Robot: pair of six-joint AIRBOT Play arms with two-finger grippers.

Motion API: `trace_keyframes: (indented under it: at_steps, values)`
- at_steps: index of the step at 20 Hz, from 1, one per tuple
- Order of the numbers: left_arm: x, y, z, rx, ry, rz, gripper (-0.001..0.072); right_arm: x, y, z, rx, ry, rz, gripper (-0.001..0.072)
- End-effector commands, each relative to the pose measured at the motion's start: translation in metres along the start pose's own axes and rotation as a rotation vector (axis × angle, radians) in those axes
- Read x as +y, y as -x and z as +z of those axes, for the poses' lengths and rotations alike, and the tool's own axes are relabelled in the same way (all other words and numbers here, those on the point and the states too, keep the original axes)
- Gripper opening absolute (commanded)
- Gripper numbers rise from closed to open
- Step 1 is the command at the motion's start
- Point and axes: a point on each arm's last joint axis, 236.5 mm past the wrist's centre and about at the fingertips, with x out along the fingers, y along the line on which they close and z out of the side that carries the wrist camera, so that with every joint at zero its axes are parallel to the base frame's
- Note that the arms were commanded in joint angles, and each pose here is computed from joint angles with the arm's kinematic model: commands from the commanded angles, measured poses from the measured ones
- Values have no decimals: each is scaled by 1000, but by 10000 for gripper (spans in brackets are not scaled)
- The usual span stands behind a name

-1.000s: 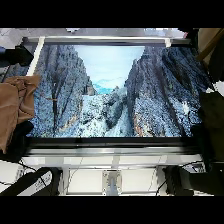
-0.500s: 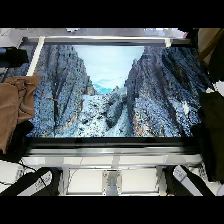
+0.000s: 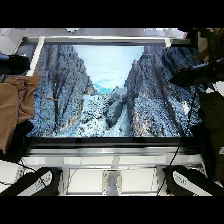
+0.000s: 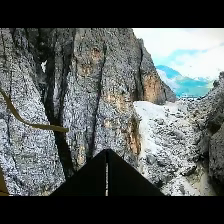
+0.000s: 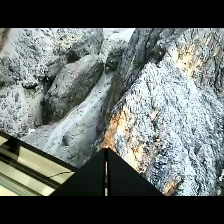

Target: Fold the clothes and pants, and hang the long-sleeved shirts on hangers.

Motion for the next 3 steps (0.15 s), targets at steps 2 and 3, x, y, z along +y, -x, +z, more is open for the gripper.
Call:
trace_keyframes:
  at_steps: [2, 3]
  values:
    - [0, 0, -4, 15, -1, 0, 25, -4, -9, -3, 36, 8, -19, 6]
    - [0, 0, -4, 15, 0, 0, 25, -4, -9, -3, 35, 9, -18, 7]
